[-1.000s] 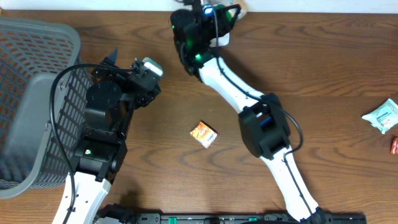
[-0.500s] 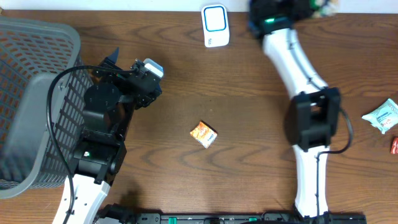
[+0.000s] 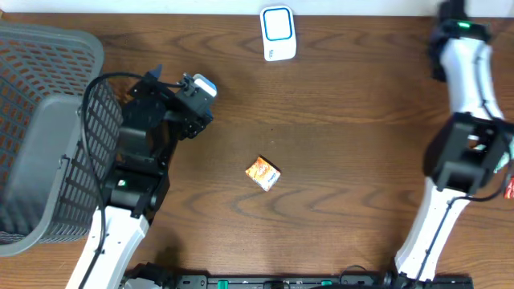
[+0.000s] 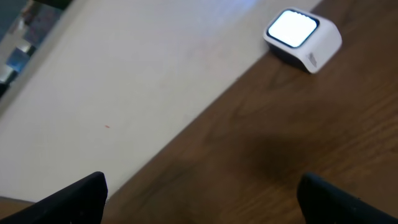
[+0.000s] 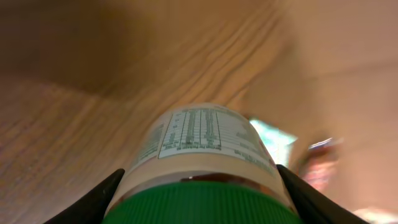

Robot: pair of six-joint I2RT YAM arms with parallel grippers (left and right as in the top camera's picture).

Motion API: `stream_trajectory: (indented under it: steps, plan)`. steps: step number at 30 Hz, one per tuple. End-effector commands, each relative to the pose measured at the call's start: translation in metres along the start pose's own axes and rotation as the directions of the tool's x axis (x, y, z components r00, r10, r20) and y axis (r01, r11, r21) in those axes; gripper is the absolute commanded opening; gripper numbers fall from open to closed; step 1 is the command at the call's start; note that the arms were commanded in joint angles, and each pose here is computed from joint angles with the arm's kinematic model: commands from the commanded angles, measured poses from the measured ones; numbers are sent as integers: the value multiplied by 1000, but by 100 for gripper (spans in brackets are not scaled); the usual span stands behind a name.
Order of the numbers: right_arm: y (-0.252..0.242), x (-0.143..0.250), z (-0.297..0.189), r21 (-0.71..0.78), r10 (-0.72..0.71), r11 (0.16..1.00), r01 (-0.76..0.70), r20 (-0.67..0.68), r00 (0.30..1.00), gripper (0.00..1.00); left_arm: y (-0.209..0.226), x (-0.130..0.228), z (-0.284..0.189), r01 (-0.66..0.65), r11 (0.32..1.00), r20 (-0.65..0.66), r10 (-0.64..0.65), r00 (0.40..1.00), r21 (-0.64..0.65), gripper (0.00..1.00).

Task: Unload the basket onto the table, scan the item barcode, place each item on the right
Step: 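Carry the jar away to the right edge of the table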

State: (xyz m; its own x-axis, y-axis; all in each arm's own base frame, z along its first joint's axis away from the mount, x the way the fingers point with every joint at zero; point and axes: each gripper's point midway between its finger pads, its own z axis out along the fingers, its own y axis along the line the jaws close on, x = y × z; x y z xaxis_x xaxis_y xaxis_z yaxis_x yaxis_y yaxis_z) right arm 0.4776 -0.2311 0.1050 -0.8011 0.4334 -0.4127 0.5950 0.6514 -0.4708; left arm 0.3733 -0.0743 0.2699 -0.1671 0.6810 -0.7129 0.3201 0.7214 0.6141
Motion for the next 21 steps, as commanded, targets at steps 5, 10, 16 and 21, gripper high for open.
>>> stream_trajectory:
  steps: [5,10,16,21]
  plan:
    - [-29,26,46,-300,299,867,-397,-323,898,49,-6,4,10,-8,1000,-16,8,1000,27,98]
    - [-57,62,85,-233,344,852,-469,-425,837,49,-5,3,10,-8,1000,-12,8,1000,23,98]
    - [-50,92,113,-215,348,848,-485,-466,814,50,-5,3,10,-8,1000,-12,8,1000,23,98]
    - [-53,97,114,-200,345,854,-480,-472,811,91,-5,3,10,-8,1000,-12,8,1000,23,98]
